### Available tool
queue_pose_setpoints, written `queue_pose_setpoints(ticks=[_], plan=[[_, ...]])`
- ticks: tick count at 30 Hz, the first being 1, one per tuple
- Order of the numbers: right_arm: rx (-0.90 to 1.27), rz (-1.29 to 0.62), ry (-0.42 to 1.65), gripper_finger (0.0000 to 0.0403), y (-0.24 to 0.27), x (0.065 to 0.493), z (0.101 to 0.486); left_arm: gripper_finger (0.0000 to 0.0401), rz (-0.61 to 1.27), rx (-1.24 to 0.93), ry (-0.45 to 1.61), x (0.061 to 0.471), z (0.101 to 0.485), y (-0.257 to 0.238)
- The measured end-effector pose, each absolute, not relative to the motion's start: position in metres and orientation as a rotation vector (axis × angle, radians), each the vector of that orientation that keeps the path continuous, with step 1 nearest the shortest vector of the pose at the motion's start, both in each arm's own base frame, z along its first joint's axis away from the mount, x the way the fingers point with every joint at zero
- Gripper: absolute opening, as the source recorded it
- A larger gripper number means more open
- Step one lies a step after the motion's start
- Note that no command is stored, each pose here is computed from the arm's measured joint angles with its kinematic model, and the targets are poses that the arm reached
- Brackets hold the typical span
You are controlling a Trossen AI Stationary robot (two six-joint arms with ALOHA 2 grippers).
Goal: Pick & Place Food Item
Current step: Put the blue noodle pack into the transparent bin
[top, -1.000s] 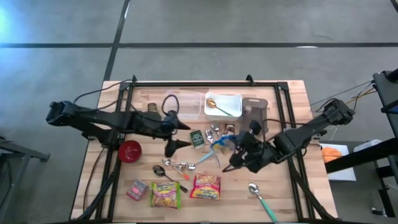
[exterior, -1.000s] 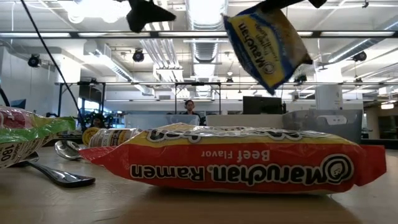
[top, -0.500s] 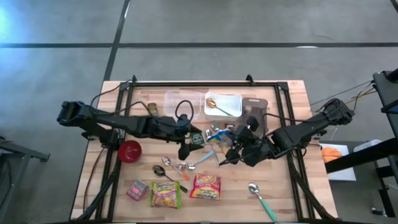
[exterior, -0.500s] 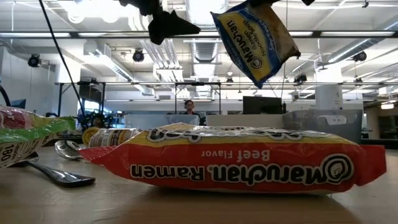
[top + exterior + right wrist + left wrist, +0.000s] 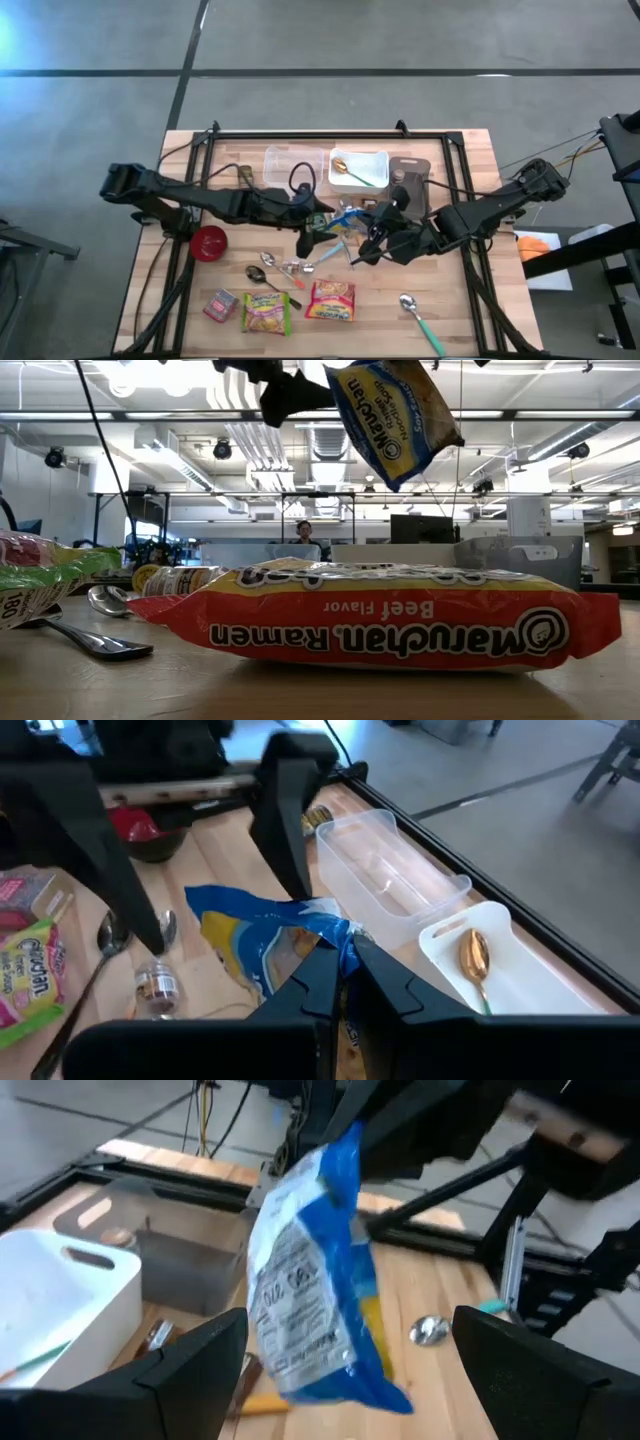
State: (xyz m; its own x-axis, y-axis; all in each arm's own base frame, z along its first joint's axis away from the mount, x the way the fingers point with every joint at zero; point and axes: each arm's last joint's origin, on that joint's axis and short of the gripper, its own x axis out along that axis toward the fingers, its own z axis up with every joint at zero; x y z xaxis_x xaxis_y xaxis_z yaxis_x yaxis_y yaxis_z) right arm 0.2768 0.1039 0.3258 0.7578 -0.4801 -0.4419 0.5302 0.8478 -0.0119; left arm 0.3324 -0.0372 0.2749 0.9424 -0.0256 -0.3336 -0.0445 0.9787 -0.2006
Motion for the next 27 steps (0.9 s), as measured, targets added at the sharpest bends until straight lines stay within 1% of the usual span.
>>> queue_pose_setpoints(ticks=[7, 9, 11, 14, 22, 27], plan=[[0.114, -0.518, 0.442, 0.0011, 0.1055, 0.2787, 0.3277, 0.0353, 0.009, -0.190, 0.353, 0.3386, 0.2685, -0.0376], [0.115, -0.517, 0.441, 0.0011, 0.1055, 0.2788, 0.3278, 0.0345, 0.007, -0.174, 0.361, 0.3382, 0.2674, -0.0376], [0.111, -0.516, 0.442, 0.0011, 0.1055, 0.2788, 0.3277, 0.0327, 0.005, -0.165, 0.358, 0.3385, 0.2675, -0.0376], [0.110, -0.516, 0.443, 0.0011, 0.1055, 0.2788, 0.3278, 0.0282, 0.004, -0.162, 0.358, 0.3385, 0.2676, -0.0378], [0.109, -0.510, 0.446, 0.0011, 0.1057, 0.2788, 0.3276, 0.0119, -0.008, -0.161, 0.359, 0.3385, 0.2675, -0.0382], [0.108, -0.498, 0.454, 0.0011, 0.1060, 0.2789, 0.3274, 0.0045, -0.009, -0.161, 0.359, 0.3384, 0.2677, -0.0382]])
